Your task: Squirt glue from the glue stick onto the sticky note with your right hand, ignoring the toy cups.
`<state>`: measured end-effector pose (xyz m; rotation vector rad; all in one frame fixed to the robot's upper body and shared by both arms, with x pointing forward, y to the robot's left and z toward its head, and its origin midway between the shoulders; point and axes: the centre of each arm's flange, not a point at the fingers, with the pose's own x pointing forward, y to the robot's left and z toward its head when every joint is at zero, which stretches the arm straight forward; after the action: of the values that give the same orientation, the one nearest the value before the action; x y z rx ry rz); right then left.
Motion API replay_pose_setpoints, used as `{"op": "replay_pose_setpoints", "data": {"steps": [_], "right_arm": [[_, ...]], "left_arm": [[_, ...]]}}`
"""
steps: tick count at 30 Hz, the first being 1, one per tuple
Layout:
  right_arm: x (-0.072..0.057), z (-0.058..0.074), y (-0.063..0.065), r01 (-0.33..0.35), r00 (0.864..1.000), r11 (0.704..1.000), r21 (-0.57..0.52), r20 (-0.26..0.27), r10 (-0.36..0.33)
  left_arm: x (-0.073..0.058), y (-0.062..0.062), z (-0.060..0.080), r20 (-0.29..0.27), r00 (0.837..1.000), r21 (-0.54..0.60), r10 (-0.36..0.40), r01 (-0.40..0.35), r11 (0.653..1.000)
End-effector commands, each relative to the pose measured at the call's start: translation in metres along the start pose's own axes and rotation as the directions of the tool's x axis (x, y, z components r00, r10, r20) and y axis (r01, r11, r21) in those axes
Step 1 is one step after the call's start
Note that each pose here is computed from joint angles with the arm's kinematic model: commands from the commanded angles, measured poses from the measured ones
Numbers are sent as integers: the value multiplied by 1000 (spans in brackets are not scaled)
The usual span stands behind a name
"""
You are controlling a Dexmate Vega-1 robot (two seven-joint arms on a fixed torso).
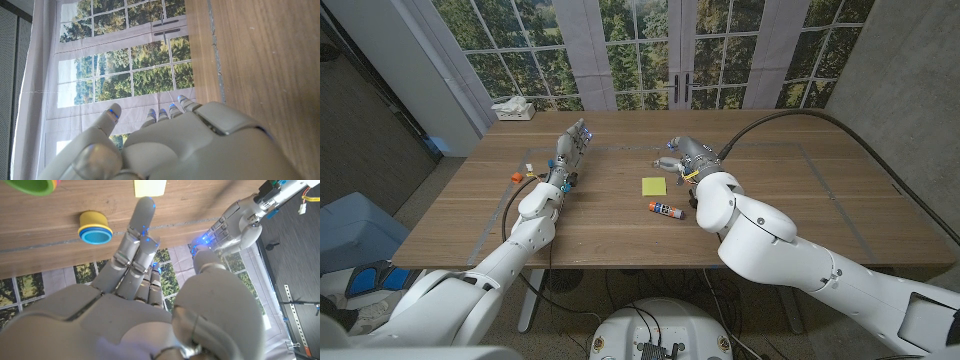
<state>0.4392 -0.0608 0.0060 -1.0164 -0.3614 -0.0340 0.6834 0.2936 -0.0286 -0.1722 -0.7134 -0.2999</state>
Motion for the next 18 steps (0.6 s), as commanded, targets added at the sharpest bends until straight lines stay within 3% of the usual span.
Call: {"op": "replay_pose_setpoints", "data": {"steps": [1,12,18], "right_arm": [[-1,9,-20,-92,990,987,-135,-117,76],[-2,15,-18,-135,983,975,-176,-145,110],[-6,20,-11,-91,988,970,-227,-143,59]], "left_arm": [[-1,0,0,-1,1000,1,2,-2,1000],[-4,1,1,0,1000,0,3,-3,1000],[-5,2,1,-2,1000,1,-2,2,1000]]}}
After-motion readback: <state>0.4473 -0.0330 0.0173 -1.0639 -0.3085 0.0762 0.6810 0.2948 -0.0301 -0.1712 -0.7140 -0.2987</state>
